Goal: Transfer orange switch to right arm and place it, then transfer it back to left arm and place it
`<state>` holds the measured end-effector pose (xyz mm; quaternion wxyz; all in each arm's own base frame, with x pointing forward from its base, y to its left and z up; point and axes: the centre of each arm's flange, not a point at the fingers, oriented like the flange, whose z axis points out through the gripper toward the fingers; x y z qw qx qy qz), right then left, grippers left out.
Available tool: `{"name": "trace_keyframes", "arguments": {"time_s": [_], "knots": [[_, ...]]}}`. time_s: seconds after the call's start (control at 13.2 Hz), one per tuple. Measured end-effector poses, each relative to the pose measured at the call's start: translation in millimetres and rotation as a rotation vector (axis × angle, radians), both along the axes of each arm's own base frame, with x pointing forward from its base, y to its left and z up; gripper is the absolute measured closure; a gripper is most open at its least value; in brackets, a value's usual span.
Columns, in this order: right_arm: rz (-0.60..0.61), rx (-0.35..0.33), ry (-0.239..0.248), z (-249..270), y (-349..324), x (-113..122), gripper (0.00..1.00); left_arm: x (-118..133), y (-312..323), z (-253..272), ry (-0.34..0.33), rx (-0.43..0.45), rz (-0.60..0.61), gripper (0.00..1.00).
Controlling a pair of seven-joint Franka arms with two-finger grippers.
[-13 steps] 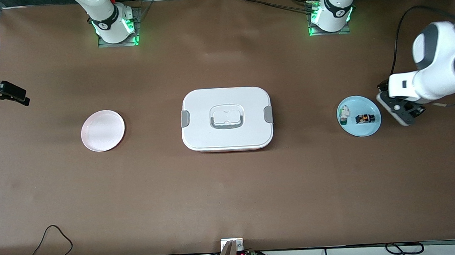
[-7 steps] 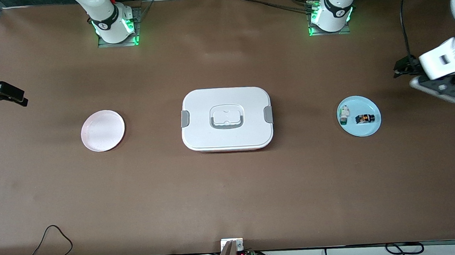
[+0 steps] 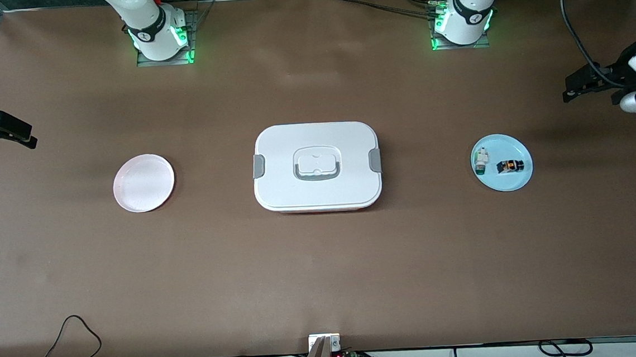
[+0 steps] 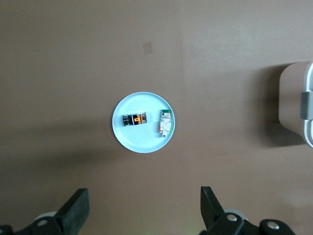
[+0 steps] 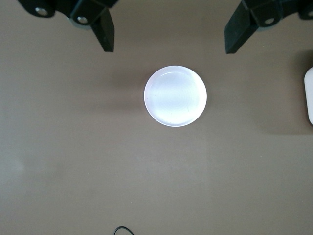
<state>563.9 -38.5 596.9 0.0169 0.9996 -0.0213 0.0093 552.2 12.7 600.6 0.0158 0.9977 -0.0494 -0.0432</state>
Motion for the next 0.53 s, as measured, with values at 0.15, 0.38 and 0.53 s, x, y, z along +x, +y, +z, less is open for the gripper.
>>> {"name": "trace_keyframes", "arguments": {"time_s": [0.15,0.38,0.53], "knots": [[0.003,0.001,0.015,-1,2,-1,0.0,-1,2,3,0.001,0.0,0.003,0.0],[0.008,0.003,0.045,-3,5,-5,0.0,-2,-36,13,-0.005,0.003,-0.034,0.0],[0.008,0.003,0.045,-2,5,-5,0.0,-4,-61,15,-0.003,0.013,-0.033,0.0]]}}
